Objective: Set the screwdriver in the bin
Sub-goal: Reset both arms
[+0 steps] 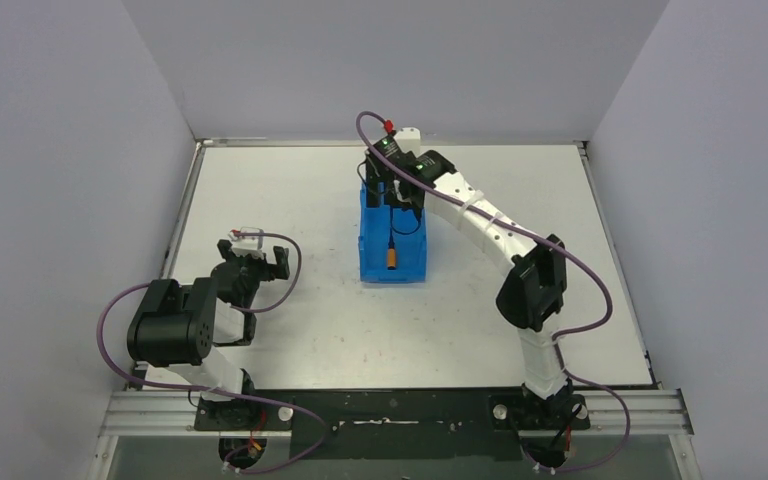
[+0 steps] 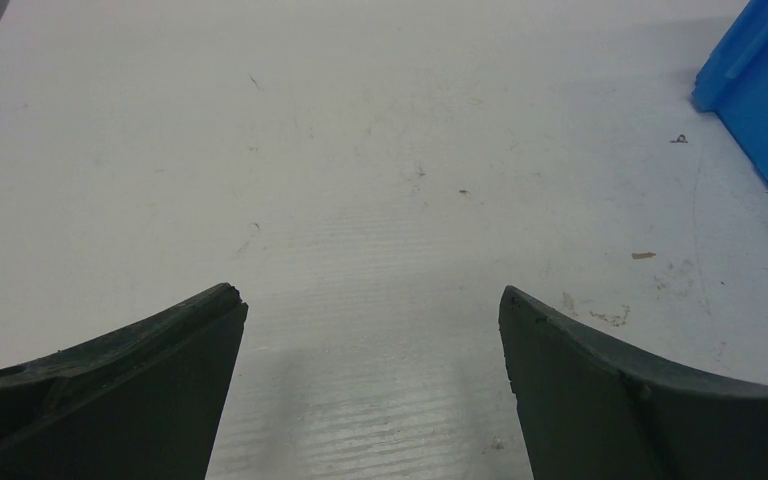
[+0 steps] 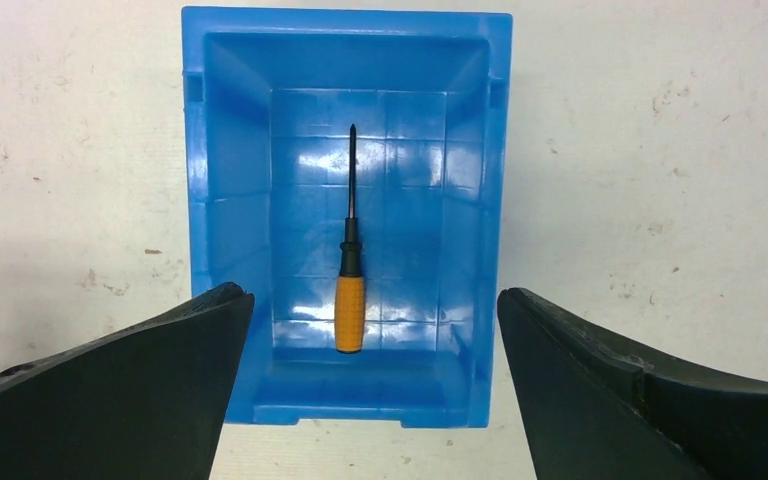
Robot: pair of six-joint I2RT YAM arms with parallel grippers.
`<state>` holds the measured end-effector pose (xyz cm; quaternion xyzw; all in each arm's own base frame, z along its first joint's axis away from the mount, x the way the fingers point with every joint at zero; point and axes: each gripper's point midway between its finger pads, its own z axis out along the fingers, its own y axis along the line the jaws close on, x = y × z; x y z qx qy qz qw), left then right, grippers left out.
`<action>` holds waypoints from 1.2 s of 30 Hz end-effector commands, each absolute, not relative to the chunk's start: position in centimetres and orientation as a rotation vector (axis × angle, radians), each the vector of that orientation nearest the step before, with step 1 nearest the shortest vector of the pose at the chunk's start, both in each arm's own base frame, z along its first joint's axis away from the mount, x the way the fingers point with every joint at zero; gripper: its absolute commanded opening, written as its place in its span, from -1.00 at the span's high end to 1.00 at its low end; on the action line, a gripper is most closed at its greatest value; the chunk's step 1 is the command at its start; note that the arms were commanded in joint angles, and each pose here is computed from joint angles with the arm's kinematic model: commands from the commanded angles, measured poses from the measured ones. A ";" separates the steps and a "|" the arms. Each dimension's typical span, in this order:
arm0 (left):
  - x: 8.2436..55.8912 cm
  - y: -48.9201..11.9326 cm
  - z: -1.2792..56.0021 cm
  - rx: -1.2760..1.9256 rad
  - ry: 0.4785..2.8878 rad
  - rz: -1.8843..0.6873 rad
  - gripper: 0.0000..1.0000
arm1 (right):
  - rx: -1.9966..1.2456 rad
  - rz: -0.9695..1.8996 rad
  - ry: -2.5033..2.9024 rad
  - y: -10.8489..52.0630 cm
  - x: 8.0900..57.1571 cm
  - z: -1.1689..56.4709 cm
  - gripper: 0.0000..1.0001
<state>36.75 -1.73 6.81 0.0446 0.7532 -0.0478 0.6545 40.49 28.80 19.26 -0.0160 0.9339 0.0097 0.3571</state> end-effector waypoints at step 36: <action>36.3 -1.5 8.3 0.090 1.643 -0.088 -0.94 | 0.060 0.005 2.325 0.9 40.5 25.3 -1.00</action>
